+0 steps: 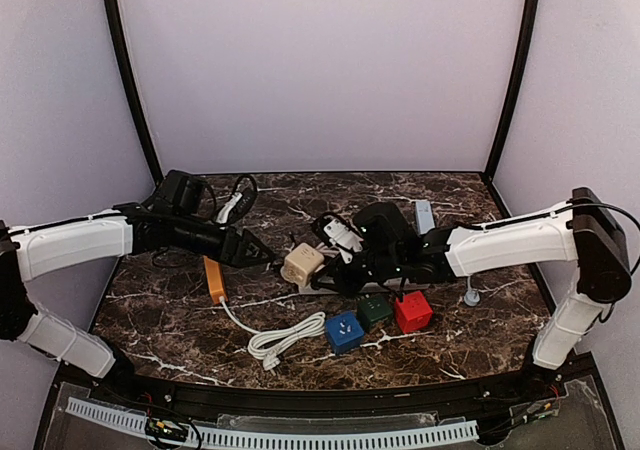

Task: Pull the plug off the socket

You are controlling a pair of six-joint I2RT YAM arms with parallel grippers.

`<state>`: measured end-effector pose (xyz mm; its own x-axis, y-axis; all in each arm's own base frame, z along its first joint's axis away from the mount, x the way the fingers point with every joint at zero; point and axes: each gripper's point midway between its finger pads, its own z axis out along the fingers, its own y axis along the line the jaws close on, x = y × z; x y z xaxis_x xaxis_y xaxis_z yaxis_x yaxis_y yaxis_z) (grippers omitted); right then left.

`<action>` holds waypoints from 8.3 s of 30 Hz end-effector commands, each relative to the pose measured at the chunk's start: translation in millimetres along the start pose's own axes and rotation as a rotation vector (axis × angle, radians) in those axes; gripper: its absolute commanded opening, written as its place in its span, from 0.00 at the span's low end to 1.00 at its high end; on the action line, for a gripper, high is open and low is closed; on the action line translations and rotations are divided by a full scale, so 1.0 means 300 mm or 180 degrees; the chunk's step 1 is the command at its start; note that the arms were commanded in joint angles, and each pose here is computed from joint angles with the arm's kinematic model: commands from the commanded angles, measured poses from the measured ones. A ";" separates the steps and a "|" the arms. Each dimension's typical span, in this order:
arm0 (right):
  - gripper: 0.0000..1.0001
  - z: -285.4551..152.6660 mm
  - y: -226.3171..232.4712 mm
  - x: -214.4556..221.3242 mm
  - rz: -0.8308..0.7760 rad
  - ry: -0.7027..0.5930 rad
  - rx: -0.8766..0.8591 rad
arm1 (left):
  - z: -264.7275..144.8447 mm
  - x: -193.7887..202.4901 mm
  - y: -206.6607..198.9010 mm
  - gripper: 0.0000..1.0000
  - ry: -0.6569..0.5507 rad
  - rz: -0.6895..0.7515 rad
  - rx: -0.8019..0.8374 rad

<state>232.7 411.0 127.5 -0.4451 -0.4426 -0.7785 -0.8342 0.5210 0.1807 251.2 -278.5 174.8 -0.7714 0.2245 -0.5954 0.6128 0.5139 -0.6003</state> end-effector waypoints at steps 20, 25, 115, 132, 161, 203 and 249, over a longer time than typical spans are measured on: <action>0.00 -0.071 0.025 -0.276 0.0394 -0.0547 -0.0166 | 0.112 0.000 -0.011 0.93 0.0008 0.0416 -0.0486; 0.00 -0.072 0.040 -0.277 0.0389 -0.0541 -0.0223 | 0.140 -0.016 -0.004 0.93 0.0006 0.0448 -0.0559; 0.00 -0.068 0.105 -0.359 0.0258 -0.0692 0.0380 | 0.198 -0.006 0.023 0.66 0.0302 0.0650 -0.0601; 0.00 -0.101 0.138 -0.351 0.0200 -0.0790 0.0040 | 0.189 0.016 0.043 0.01 0.0397 0.0864 -0.0686; 0.00 -0.078 0.134 -0.325 0.0089 -0.0721 0.0679 | 0.167 0.011 0.156 0.01 0.0473 0.0669 -0.1105; 0.00 -0.058 0.166 -0.326 0.0111 -0.0777 0.0407 | 0.164 0.003 0.209 0.01 0.0500 0.0442 -0.0973; 0.00 -0.073 0.109 -0.345 0.0859 -0.0816 -0.0233 | 0.164 0.002 0.242 0.01 0.0588 0.0340 -0.0874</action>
<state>253.0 437.8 147.5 -0.6115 -0.2536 -0.7495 -0.6653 0.6775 0.3136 295.2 -315.6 147.3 -0.6922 0.3608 -0.6250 0.7013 0.5407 -0.4646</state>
